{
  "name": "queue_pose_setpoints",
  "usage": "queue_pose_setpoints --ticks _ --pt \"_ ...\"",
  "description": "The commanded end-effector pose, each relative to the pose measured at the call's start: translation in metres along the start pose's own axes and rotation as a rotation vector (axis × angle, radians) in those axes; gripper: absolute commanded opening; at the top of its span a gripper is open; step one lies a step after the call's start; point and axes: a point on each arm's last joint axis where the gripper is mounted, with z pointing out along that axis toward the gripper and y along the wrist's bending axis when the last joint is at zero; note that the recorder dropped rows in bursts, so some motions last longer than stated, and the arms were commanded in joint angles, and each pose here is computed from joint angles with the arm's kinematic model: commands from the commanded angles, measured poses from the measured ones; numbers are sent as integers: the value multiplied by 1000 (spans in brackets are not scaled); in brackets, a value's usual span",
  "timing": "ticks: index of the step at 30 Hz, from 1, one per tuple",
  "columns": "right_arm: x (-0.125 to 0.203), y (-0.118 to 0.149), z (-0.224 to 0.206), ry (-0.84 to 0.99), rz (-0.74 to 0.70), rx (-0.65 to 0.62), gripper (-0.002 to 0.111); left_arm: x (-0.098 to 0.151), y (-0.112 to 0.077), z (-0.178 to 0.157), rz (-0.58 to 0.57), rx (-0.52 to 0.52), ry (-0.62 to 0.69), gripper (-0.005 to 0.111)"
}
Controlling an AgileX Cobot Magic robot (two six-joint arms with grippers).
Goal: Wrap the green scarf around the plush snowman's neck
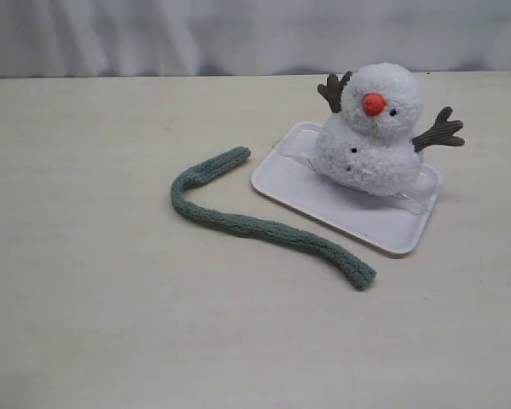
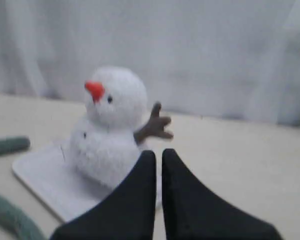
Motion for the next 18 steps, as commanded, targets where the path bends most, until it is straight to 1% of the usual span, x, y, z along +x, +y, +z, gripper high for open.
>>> queue_pose_setpoints --ticks 1,4,5,6,7,8,9,11,13,14,15,16,17,18 --pt "-24 0 -4 -279 -2 1 4 -1 0 0 -8 -2 -13 0" --pt "-39 0 -9 -447 4 0 4 -1 0 0 -8 -2 -13 0" --pt "-44 0 -12 -507 36 -8 4 -1 0 0 -8 -2 -13 0" --pt "-48 0 -15 -569 133 -38 4 -1 0 0 -8 -2 -13 0" --pt "-52 0 -17 -609 260 -81 4 -1 0 0 -8 -2 -13 0" --pt "-53 0 -18 -626 365 -118 4 -1 0 0 -8 -2 -13 0" --pt "-55 0 -19 -648 402 -137 4 -1 0 0 -8 -2 -13 0" --pt "-61 1 -20 -642 375 -141 4 -1 0 0 -8 -2 -13 0" --pt "-77 0 -24 -609 380 -154 6 -1 0 0 -8 -2 -13 0" --pt "-84 -1 -24 -567 406 -164 9 -1 0 0 -8 -2 -13 0" --pt "-99 -1 -22 -509 403 -174 18 -1 0 0 -8 -2 -13 0" --pt "-108 -1 -20 -486 402 -180 25 -1 0 0 -8 -2 -13 0" --pt "-122 -1 -14 -438 369 -187 42 -1 0 0 -8 -2 -13 0" --pt "-129 0 -11 -416 340 -195 50 -1 0 0 -8 -2 -13 0"
